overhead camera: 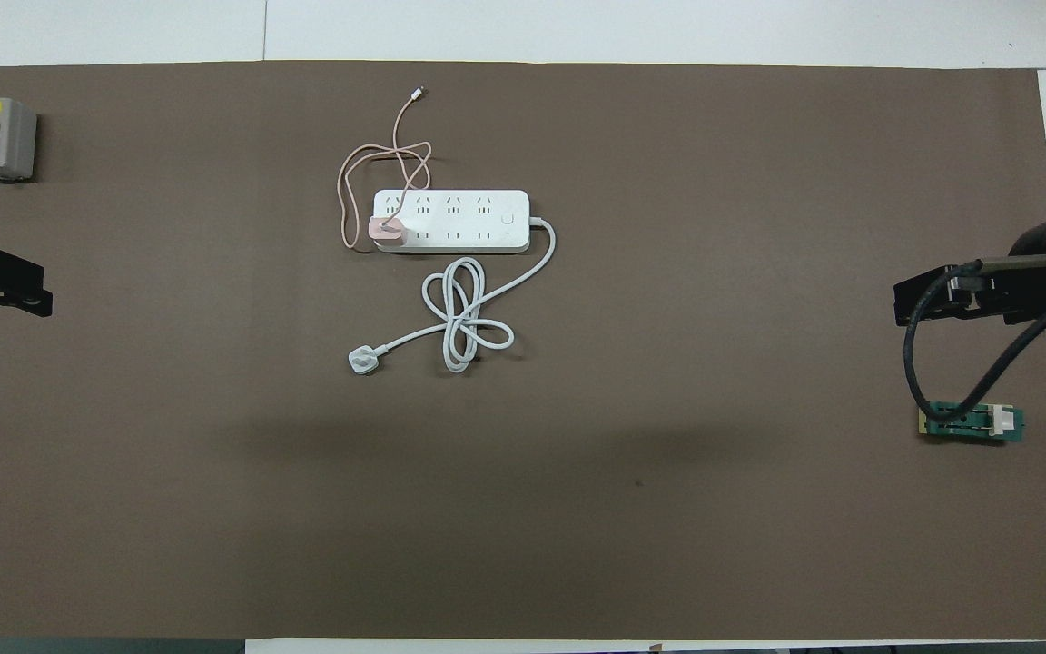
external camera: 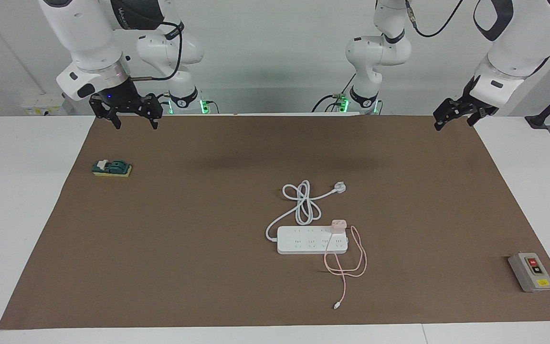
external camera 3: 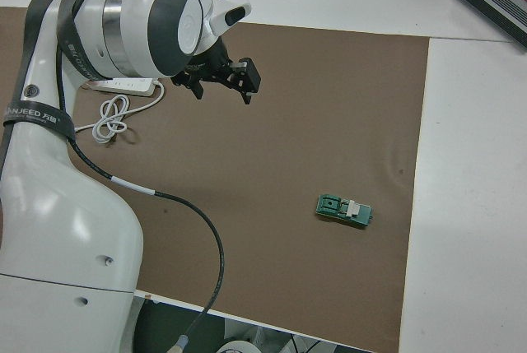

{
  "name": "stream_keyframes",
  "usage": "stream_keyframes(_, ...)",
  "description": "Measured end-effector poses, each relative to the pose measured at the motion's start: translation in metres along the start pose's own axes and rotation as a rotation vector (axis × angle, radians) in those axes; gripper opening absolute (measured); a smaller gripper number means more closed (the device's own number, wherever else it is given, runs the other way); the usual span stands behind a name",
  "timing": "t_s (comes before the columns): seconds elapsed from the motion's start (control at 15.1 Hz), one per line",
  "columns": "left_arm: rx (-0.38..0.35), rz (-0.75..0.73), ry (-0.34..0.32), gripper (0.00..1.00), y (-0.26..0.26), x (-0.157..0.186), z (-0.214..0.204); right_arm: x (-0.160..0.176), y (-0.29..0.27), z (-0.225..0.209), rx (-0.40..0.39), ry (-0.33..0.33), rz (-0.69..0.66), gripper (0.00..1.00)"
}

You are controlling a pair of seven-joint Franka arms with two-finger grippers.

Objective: Plug charger into power strip

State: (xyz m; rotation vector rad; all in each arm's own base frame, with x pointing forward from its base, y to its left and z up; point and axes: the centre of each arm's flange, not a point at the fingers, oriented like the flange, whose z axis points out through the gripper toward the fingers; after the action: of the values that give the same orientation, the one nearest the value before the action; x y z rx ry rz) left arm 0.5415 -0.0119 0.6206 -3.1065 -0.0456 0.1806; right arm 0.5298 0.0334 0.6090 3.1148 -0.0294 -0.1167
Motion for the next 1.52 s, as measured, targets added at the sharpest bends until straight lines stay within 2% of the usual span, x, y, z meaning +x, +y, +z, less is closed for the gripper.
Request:
stream_keyframes(0.6,-0.002,0.017,-0.026,1.0,0.0017,-0.0045,0.0007,0.0,0.0,0.0,0.0,0.0,0.0,1.0)
stream_keyframes(1.52,-0.003,0.031,-0.006,1.0,0.0016,-0.0036,-0.0044,0.0,0.0001,0.0,0.0,0.0,0.0,1.0)
